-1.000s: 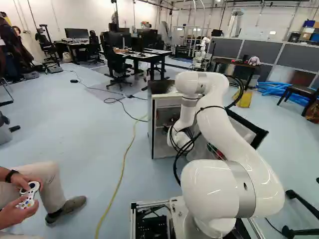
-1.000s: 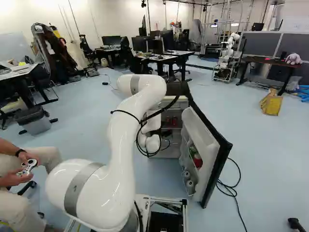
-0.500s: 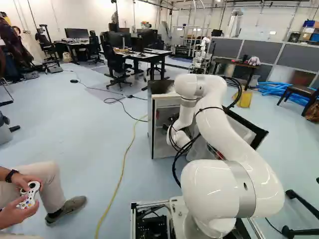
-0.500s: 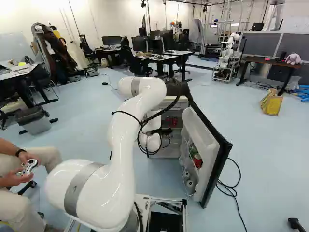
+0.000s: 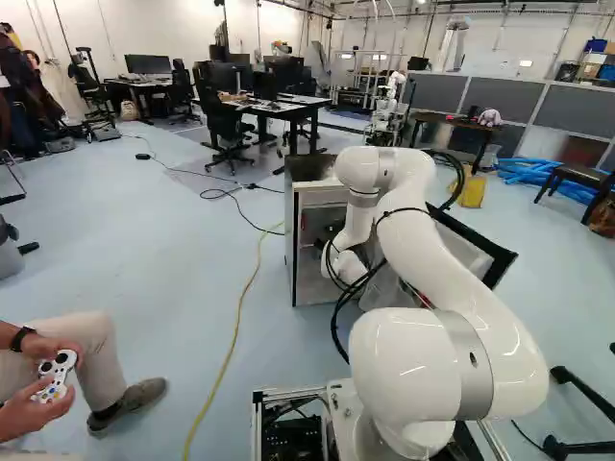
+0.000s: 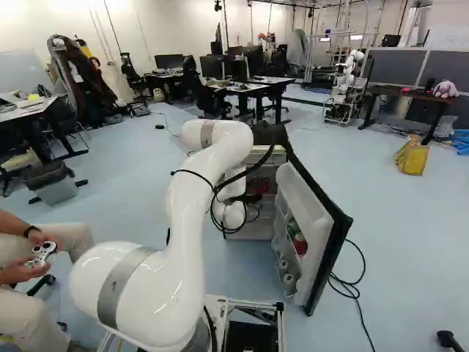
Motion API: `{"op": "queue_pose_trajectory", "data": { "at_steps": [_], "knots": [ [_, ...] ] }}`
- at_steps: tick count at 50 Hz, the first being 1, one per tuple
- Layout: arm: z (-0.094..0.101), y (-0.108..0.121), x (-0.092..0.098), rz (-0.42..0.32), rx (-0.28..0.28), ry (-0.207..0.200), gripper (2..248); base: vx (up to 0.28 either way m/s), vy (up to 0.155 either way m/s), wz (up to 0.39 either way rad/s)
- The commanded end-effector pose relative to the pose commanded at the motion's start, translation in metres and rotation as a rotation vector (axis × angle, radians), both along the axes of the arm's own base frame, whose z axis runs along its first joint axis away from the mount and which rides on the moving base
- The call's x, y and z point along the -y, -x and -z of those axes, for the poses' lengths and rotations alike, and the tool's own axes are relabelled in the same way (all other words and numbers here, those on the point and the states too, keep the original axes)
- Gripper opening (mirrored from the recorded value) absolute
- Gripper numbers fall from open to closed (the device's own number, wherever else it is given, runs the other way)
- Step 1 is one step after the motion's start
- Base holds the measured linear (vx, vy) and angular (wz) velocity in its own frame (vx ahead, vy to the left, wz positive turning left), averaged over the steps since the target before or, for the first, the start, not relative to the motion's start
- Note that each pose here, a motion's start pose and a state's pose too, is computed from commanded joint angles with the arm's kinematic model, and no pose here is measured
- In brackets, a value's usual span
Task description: Grab a drink from the fridge
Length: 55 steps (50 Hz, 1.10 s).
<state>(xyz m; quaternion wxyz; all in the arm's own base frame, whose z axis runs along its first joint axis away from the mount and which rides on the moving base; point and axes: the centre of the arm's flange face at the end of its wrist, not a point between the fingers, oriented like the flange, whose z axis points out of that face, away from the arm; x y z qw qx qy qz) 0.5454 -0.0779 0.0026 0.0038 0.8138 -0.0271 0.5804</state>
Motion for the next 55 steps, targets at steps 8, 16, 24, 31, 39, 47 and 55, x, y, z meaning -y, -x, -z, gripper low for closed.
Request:
{"op": "queue_pose_trajectory", "data": {
  "at_steps": [8, 16, 24, 31, 39, 47, 55],
  "knots": [
    [0.0000, -0.0001, 0.0000, 0.000, 0.000, 0.000, 247, 0.000, 0.000, 0.000],
    [0.0000, -0.0001, 0.0000, 0.000, 0.000, 0.000, 247, 0.000, 0.000, 0.000],
    [0.0000, -0.0001, 0.0000, 0.000, 0.000, 0.000, 232, 0.000, 0.000, 0.000],
    [0.0000, -0.0001, 0.0000, 0.000, 0.000, 0.000, 219, 0.000, 0.000, 0.000],
    [0.0000, -0.0001, 0.0000, 0.000, 0.000, 0.000, 196, 0.000, 0.000, 0.000],
    [0.0000, -0.0001, 0.0000, 0.000, 0.000, 0.000, 189, 0.000, 0.000, 0.000],
    [0.0001, -0.0002, 0.0001, 0.000, 0.000, 0.000, 191, 0.000, 0.000, 0.000]
  ]
}}
